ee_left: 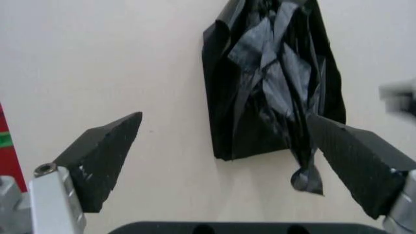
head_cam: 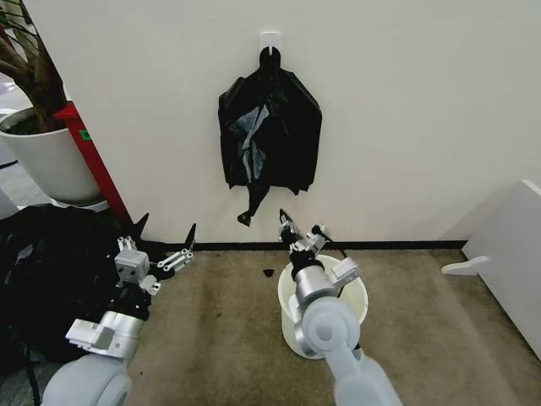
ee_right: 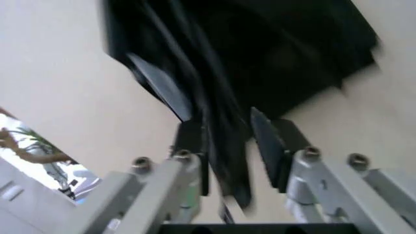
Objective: Place the garbage bag over the trash bin.
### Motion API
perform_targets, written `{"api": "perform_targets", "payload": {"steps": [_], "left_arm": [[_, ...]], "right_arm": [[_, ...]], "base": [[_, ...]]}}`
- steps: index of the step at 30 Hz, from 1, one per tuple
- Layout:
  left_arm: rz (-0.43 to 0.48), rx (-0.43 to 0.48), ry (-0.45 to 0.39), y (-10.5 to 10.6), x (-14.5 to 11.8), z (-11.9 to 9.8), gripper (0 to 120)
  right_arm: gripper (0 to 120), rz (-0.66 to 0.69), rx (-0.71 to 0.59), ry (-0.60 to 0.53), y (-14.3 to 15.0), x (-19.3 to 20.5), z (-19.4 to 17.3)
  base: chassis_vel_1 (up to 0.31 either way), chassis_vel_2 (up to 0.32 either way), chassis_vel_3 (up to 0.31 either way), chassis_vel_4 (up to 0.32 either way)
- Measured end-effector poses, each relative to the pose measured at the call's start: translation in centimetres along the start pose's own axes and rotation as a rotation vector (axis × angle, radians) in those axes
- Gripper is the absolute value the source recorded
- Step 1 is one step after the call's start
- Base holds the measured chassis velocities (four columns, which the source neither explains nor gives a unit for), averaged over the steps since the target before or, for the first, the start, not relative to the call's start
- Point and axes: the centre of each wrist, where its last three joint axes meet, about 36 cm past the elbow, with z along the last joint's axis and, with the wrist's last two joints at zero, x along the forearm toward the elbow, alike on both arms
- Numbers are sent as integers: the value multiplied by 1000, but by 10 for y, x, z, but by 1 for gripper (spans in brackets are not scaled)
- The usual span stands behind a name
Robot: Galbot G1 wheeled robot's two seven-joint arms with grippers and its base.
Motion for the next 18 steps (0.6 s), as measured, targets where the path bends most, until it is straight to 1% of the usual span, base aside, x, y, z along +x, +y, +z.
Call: {"api": "perform_targets", "payload": {"steps": [1,3,4,6,9,10,11,12,13,15,18], "left_arm": [[1,0,4,0,0,0,100],[4,0,15,0,2,2,100],[4,0,15,0,2,2,100],[6,-3,25,0,4,3,100],[7,-9,30,0,7,-1,100],[8,-9,32,0,7,-1,100],[8,-9,32,0,7,-1,100],[6,-11,32,0,8,-3,100],[5,-12,31,0,8,-3,100],[0,-13,26,-3,9,-6,100],[-4,-11,19,-6,10,-11,100]], "right_arm": [[26,-10,9,-5,2,-3,-4],[36,-52,44,-23,10,-16,-18],[36,-52,44,-23,10,-16,-18],[45,-100,82,-46,22,-34,-33],[58,-158,99,-68,46,-61,-42],[60,-172,98,-72,52,-66,-42],[60,-172,98,-72,52,-66,-42],[67,-193,100,-76,63,-76,-41],[69,-201,103,-74,67,-81,-39],[79,-217,115,-73,78,-94,-34],[90,-211,122,-73,80,-107,-29]], "base": [[0,0,0,0],[0,0,0,0],[0,0,0,0],[0,0,0,0],[0,0,0,0],[0,0,0,0],[0,0,0,0],[0,0,0,0],[0,0,0,0],[0,0,0,0],[0,0,0,0]]}}
